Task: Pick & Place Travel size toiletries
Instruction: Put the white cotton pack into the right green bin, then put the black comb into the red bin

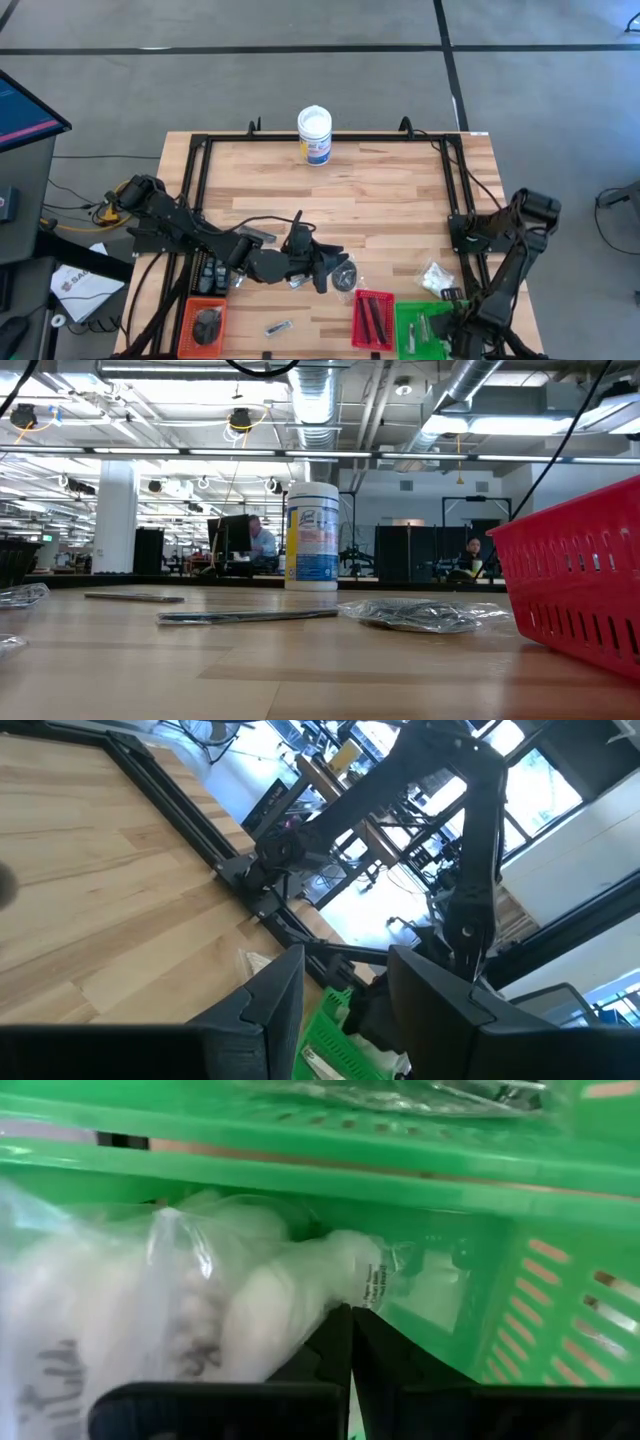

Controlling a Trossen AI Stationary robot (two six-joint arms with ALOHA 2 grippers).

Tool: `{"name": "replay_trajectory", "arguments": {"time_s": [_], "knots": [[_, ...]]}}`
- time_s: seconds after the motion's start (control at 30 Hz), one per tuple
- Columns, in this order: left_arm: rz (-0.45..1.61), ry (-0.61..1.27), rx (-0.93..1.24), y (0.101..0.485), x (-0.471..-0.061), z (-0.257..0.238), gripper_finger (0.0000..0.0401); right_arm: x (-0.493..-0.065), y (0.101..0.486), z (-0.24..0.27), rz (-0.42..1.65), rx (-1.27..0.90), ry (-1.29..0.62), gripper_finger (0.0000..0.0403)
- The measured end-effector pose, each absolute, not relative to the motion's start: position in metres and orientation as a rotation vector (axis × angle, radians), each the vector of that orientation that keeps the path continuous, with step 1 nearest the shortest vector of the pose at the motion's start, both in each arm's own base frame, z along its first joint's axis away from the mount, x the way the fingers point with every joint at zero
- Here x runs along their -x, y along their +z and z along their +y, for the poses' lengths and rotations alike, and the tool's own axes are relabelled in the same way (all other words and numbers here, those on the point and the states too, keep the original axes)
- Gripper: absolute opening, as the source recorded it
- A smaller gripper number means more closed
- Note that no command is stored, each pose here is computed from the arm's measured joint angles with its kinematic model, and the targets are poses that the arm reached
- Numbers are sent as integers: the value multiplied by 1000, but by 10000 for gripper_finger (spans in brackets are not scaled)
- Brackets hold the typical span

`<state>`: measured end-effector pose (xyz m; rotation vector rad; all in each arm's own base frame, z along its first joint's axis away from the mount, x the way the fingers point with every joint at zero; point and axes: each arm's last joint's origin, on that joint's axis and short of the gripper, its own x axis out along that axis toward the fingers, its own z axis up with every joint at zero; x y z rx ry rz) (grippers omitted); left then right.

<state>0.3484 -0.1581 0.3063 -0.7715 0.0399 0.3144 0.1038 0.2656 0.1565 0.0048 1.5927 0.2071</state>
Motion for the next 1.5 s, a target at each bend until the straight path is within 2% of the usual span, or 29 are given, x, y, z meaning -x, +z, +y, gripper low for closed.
{"name": "replay_trajectory", "arguments": {"time_s": [0.37, 0.9, 1.2, 1.4, 1.5], "knots": [[39, 315, 773, 306, -348, -159, 140, -103, 165, 263, 1594, -81, 178, 0], [39, 316, 774, 306, -348, -159, 136, -93, 248, 227, 1171, -308, 195, 0], [91, 354, 732, 300, -349, -152, 81, -113, 280, 193, 979, -387, 178, 0], [264, 363, 719, 294, -346, -131, 9, -137, 292, 166, 897, -379, 146, 0], [369, 375, 712, 294, -339, -118, 4, -150, 296, 153, 883, -374, 149, 0]]}}
